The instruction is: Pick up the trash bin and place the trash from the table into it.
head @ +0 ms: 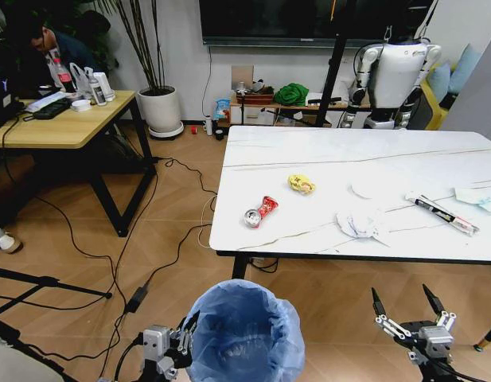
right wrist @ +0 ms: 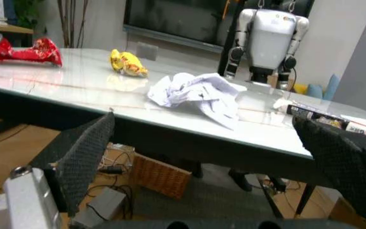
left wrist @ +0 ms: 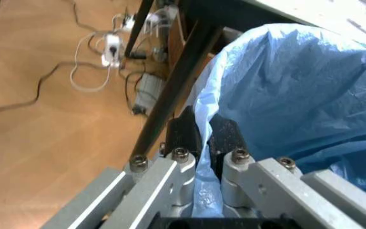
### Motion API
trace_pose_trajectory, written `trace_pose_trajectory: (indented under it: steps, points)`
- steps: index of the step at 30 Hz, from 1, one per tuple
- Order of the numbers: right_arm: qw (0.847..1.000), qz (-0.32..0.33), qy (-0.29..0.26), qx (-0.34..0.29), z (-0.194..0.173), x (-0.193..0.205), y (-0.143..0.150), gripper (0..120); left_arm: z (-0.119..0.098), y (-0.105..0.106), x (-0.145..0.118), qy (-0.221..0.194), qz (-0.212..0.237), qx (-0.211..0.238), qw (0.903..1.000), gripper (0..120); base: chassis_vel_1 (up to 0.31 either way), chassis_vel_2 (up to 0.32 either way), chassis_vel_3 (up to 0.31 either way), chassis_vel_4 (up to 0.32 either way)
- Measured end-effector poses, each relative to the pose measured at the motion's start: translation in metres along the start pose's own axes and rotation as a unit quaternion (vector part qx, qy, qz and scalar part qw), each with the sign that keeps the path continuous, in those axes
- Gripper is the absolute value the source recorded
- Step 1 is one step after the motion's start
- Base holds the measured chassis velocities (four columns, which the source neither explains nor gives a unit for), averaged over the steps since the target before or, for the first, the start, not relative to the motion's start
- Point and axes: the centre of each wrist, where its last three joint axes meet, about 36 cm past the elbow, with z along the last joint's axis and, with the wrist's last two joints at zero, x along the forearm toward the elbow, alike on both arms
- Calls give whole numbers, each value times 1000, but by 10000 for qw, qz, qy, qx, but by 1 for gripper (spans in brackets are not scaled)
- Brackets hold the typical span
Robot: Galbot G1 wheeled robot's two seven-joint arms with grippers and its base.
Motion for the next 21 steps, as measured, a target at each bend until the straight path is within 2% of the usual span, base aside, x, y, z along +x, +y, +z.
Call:
trace_pose_trajectory:
  steps: [3,6,9,12,18,21]
  points:
    - [10000,-31,-7,-3,-10,-5,-4,100,0,-1,1,26,-43,47,10000,0,0,0,0,0]
    - [9997,-250,-49,-57,-36,-20,-17,100,1,-2,3,76,-108,116,9998,0,0,0,0,0]
    - [9988,-400,-27,-297,-51,-29,-23,100,1,-3,4,103,-138,127,9998,0,0,0,0,0]
    - [9952,-560,55,-798,-74,-50,-36,100,0,-3,8,138,-144,161,9997,0,0,0,0,0]
    - [9920,-1023,117,-725,-91,-82,-57,100,1,-3,9,116,-181,174,9996,0,0,0,0,0]
    - [9877,-953,493,-1135,-98,-104,-62,100,2,-2,10,21,-246,179,9995,0,0,0,0,0]
